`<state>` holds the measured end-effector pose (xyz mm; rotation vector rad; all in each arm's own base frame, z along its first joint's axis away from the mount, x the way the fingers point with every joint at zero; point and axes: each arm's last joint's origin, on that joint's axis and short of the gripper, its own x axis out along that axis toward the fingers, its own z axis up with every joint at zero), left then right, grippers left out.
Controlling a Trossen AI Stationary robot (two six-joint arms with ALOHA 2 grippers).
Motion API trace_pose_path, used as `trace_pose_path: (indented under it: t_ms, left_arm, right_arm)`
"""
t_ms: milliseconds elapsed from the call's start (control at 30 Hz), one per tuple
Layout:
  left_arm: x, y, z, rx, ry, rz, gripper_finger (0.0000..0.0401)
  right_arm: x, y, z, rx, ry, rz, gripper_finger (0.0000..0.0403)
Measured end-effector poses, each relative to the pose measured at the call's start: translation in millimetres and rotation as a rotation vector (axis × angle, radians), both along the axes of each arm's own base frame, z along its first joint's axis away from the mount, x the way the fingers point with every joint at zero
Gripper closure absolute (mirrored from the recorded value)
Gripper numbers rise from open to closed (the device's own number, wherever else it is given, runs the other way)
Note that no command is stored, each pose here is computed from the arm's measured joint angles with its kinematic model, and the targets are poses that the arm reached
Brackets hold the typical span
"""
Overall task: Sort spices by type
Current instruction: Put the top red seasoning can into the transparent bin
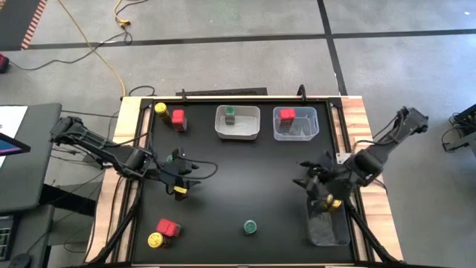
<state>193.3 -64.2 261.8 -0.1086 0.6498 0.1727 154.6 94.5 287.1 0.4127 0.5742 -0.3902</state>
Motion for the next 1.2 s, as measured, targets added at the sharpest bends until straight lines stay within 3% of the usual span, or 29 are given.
trace_pose_path:
  t_ms: [267, 633, 767, 900, 1200]
  left_arm:
    - [6.8, 16.6, 2.8, -0.079, -0.05, 0.152, 0.0151]
    - [14.4, 57.1, 54.8, 0.026, -0.126, 0.265, 0.0152]
    - [9.9, 69.9, 76.3, 0.145, -0.084, 0.241, 0.0152]
    - [1.2, 85.5, 89.1, 0.17, -0.024, 0.302, 0.0152]
    - [-19.5, 122.1, 80.3, 0.195, 0.177, 0.517, 0.0152]
  right_arm:
    - [41.6, -15.2, -1.6, 0.046, -0.106, -0.159, 0.001]
    - [60.3, -44.5, 13.3, 0.077, -0.262, -0.275, 0.001]
    - [66.9, -51.4, 17.9, 0.096, -0.326, -0.309, 0.001]
    - [74.7, -58.0, 18.4, 0.106, -0.364, -0.345, 0.001]
    - [97.8, -67.6, 6.1, 0.101, -0.375, -0.401, 0.001]
